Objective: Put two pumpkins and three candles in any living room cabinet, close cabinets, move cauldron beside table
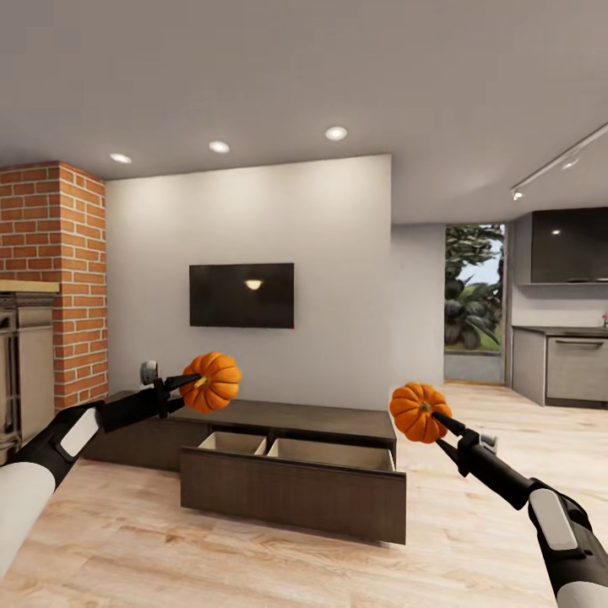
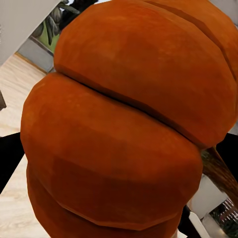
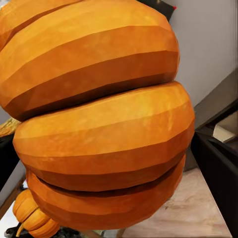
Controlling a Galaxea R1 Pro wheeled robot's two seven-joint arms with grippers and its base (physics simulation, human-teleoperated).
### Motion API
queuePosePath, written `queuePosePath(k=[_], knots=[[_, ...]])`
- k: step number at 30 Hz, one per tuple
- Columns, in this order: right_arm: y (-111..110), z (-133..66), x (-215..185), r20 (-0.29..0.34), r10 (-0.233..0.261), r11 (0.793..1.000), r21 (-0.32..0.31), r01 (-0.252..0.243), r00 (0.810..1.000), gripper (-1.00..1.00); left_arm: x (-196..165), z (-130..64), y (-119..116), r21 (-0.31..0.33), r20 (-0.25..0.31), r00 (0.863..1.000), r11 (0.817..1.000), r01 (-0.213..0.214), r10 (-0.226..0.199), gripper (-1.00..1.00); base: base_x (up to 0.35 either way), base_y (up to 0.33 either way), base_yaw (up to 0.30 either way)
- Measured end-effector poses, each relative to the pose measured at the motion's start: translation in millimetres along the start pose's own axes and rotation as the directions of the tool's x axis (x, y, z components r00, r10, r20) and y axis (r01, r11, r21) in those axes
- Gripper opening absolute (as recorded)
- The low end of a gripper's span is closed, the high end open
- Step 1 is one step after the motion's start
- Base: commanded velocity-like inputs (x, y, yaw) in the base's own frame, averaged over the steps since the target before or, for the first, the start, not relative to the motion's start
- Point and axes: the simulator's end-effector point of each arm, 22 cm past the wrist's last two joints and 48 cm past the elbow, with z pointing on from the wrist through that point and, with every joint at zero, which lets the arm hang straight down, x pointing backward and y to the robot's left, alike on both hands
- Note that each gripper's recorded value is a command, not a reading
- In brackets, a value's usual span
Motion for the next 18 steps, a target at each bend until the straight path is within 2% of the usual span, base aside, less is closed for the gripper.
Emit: queuePosePath(k=[5, 14, 18], knots=[[-10.1, 6.2, -1.1, -0.013, -0.004, 0.997, 0.076, 0.005, 1.0, -1.0, -5.8, 4.1, -0.4, -0.009, -0.003, 1.0, 1.0, 0.007, -0.007, -1.0, 0.0, 0.0, 0.0], [-6.1, 14.7, -7.2, -0.019, 0.006, 0.994, 0.106, -0.004, 1.0, -1.0, -7.9, 13.8, 0.6, -0.033, -0.037, 0.999, 0.999, 0.012, -0.013, -1.0, 0.0, 0.0, 0.0], [-9.1, 17.5, -10.0, -0.021, 0.009, 0.99, 0.141, -0.006, 1.0, -1.0, -11.1, 17.0, -0.2, -0.039, -0.044, 0.999, 0.999, 0.016, -0.018, -1.0, 0.0, 0.0, 0.0]])
